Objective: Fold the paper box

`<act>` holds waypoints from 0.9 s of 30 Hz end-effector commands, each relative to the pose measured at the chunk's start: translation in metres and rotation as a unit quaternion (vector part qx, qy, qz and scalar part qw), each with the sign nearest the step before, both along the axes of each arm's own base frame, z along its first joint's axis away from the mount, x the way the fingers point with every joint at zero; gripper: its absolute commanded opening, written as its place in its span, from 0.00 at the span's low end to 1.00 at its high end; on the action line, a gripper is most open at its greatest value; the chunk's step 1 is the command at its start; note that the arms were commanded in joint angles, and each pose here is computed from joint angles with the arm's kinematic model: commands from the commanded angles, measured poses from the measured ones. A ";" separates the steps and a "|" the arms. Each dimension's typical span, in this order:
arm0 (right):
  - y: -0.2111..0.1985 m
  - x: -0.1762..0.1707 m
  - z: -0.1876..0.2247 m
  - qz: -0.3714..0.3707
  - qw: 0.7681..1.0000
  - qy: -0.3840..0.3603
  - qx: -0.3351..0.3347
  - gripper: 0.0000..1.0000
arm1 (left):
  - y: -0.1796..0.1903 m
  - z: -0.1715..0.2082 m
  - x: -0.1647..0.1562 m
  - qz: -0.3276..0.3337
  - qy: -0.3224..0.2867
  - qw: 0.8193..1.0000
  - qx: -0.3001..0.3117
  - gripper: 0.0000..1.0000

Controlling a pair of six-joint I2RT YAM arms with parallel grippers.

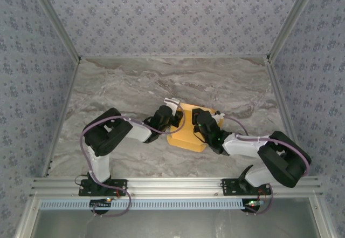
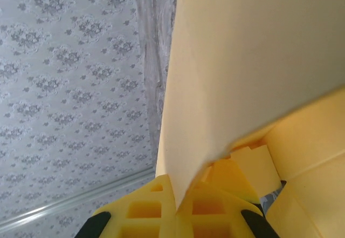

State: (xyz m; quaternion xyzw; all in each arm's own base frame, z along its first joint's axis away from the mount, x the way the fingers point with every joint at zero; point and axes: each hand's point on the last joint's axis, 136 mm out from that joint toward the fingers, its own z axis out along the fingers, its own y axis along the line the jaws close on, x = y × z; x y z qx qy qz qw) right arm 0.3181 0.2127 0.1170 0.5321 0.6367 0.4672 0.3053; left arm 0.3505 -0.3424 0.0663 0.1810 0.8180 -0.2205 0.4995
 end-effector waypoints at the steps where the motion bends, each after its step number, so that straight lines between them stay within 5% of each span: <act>1: -0.026 -0.023 -0.051 -0.028 0.993 0.086 -0.080 0.04 | 0.003 0.011 0.017 0.038 -0.018 0.999 -0.027 0.21; 6: -0.014 -0.024 -0.052 -0.016 0.993 0.088 -0.073 0.14 | -0.001 0.010 0.015 0.029 -0.013 0.999 -0.040 0.17; 12: 0.002 -0.029 -0.029 0.072 0.989 0.078 -0.102 0.48 | 0.002 0.010 0.014 0.019 -0.024 0.999 -0.019 0.12; 19: -0.026 -0.067 0.007 0.156 0.966 0.065 -0.197 0.52 | 0.009 0.016 0.013 -0.025 -0.042 0.999 0.004 0.05; 25: -0.037 -0.098 0.020 0.227 0.950 0.040 -0.211 0.53 | 0.015 0.018 0.016 -0.052 -0.051 0.997 0.022 0.03; 27: -0.028 -0.102 0.040 0.298 0.925 -0.016 -0.235 0.54 | 0.011 0.018 0.012 -0.080 -0.053 0.995 0.020 0.03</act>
